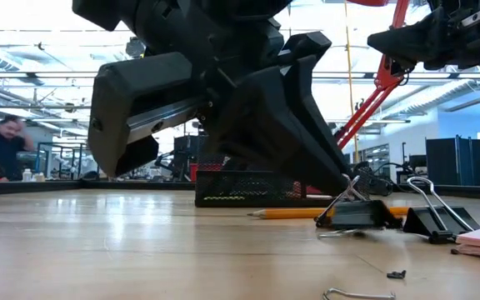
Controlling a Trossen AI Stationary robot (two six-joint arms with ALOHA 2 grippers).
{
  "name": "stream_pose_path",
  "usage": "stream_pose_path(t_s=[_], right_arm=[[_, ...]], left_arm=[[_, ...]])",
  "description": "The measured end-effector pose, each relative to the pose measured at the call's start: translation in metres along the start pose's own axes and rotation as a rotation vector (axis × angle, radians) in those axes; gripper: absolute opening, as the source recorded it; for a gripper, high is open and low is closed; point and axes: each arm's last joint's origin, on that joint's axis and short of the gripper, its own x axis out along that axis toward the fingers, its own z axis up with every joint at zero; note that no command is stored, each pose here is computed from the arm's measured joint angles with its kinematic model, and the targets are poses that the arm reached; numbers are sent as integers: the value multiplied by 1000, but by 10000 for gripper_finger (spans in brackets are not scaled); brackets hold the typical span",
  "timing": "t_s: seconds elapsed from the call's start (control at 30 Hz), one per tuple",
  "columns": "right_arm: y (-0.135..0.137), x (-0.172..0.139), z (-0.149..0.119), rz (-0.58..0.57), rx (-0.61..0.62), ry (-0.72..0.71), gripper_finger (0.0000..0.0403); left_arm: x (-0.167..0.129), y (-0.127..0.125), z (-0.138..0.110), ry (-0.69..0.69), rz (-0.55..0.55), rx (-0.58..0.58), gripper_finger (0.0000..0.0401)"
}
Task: Pick and place office supplies into organizer
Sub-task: Put the bottom left binder clip into the bottom left compartment of the desk organizer
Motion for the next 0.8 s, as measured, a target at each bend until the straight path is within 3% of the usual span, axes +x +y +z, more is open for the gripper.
stream_pose_path(t_s=[0.13, 0.43, 0.63, 0.8], right_arm=[[0, 0, 0, 0, -1, 0, 0], [0, 0, 0, 0, -3, 1, 0], [0, 0, 0, 0, -3, 4, 0], [0, 0, -1, 2, -2, 8, 0]], left_arm=[[0, 0, 1, -7, 4, -21, 9], [-16, -7, 14, -8, 22, -16, 9], [-64, 1, 37, 26, 205, -58, 12], [-107, 6, 34, 221, 450, -154, 6]])
